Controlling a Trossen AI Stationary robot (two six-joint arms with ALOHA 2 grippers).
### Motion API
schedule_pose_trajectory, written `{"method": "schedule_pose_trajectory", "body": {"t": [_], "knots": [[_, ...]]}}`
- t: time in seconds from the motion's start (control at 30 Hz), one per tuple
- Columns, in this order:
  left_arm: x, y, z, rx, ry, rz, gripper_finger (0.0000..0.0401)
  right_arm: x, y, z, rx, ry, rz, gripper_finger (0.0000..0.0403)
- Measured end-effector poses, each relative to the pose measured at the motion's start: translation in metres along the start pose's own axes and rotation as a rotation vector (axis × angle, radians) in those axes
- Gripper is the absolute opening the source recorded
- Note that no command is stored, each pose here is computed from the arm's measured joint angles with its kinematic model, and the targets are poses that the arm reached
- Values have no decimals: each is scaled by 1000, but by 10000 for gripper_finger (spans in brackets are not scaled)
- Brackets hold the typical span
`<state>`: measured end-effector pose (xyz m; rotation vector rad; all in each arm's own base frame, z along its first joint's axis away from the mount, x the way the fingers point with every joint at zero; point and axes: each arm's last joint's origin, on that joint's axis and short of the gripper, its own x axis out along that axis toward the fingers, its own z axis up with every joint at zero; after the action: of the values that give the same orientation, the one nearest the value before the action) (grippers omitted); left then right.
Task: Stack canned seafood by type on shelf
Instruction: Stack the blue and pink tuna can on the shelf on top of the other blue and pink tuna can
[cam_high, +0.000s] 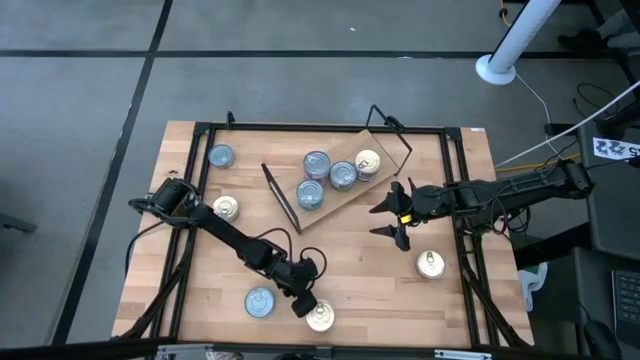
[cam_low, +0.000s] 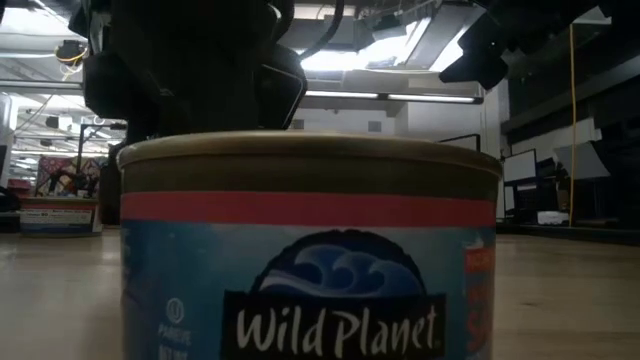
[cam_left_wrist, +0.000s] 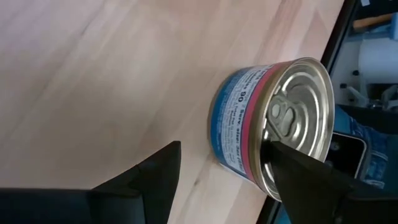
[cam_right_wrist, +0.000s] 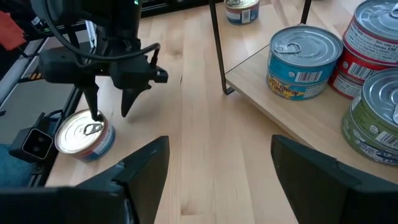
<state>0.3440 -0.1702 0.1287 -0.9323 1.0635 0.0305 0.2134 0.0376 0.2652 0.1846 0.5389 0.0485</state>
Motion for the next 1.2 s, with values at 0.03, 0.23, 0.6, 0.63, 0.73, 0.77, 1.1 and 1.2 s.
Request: {"method": "schedule_pose_trajectory", "body": {"t": [0.03,0.23,0.6,0.63,0.73,0.77,1.1,1.2], "knots": [[0,0,1,-4,-1,-1,233,0,0,0,0,-3,0,280],[-1,2,5,-12,-6,-6,187,0,0,0,0,-1,0,280],[-4,8,25,-48,-49,-19,79,0,0,0,0,-1,0,280],[-4,9,27,-53,-54,-18,71,0,0,0,0,-1,0,280],[-6,13,36,-63,-72,-14,48,0,0,0,0,-1,0,280],[-7,15,40,-61,-79,-15,41,0,0,0,0,-1,0,280],[-14,29,73,-49,-161,-41,2,0,0,0,-3,-1,0,280],[-16,33,79,-64,-165,-40,2,0,0,0,-10,-1,0,280]]}}
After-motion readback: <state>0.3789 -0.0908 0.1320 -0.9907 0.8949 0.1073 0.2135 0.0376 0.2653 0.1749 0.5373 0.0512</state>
